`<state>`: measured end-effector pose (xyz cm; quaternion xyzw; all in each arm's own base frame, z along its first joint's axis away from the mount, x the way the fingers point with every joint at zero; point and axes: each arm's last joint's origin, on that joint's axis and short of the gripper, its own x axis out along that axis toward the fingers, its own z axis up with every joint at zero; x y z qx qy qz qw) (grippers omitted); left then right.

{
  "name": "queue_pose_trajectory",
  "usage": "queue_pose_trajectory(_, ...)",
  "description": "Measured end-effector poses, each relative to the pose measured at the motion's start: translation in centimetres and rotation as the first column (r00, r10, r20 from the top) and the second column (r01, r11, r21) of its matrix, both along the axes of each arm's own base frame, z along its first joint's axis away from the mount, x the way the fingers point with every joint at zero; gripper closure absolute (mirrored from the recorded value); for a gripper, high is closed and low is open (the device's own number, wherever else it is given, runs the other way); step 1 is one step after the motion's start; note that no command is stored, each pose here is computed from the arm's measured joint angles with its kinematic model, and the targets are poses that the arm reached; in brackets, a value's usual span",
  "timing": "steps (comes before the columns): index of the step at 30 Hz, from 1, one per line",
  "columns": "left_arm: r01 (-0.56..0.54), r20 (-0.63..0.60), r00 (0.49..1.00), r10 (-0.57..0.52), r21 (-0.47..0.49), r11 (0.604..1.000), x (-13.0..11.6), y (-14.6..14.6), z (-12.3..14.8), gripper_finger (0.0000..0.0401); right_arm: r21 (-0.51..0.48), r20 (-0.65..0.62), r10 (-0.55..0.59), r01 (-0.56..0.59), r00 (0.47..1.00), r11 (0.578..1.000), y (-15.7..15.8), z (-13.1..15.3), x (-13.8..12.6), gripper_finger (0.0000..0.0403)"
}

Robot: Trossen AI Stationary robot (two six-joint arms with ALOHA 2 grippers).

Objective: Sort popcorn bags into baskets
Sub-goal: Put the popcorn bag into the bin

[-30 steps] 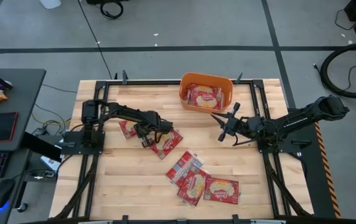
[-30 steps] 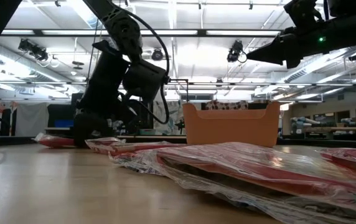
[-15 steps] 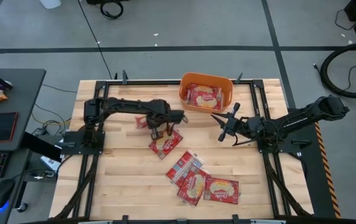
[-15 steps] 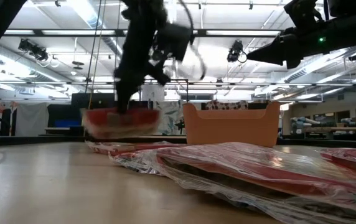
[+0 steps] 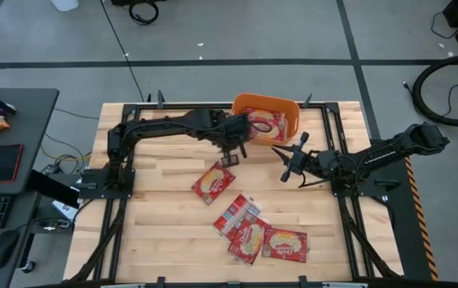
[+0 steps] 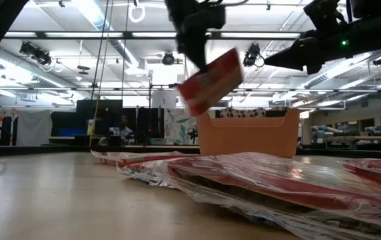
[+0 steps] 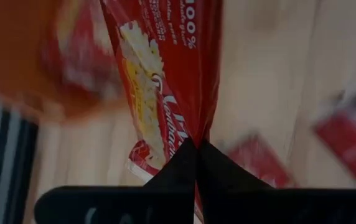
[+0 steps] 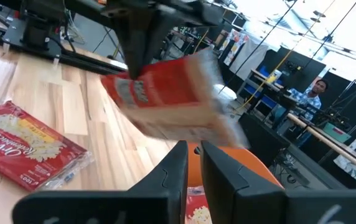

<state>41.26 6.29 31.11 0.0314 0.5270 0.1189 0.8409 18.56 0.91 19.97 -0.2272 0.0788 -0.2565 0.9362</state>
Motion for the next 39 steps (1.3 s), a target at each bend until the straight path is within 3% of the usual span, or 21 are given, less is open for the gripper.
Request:
queue_pose_trajectory(9,-0.029,0.286,0.958,-0.029,0.196,0.980,3.0,2.5,0.5,0.0397,0.009,-0.002,0.000,0.000,1.000,1.000,0.0,-0.1,0.0,0.0355)
queue_pose_trajectory(13,-0.052,0.332,0.943,-0.038,0.257,0.965,3.8,4.4,-1.3,0.0397,0.008,-0.001,-0.005,0.005,1.000,1.000,0.0,-0.1,0.0,0.0355)
queue_pose_trajectory(21,-0.081,0.287,0.957,-0.041,0.400,0.913,5.4,6.8,-6.8,0.0397,-0.010,0.001,-0.020,0.020,1.000,1.000,0.0,0.1,-0.1,0.0355)
queue_pose_trajectory(27,-0.123,0.197,0.980,0.037,0.448,0.885,6.4,7.0,-11.0,0.0392,-0.008,0.006,-0.014,0.014,1.000,1.000,0.0,0.1,0.0,0.0355)
queue_pose_trajectory(33,-0.098,0.203,0.979,0.012,0.422,0.901,6.7,5.9,-11.1,0.0323,-0.008,0.004,-0.013,0.013,1.000,1.000,0.1,0.1,0.0,0.0355)
queue_pose_trajectory(36,-0.034,0.176,0.983,-0.045,0.418,0.908,6.9,4.7,-9.8,0.0287,-0.009,-0.002,-0.013,0.013,1.000,1.000,0.1,0.1,0.0,0.0355)
queue_pose_trajectory(39,0.077,0.133,0.983,-0.129,0.339,0.938,6.5,3.1,-8.0,0.0267,-0.009,-0.002,-0.015,0.015,1.000,1.000,0.1,0.0,-0.1,0.0355)
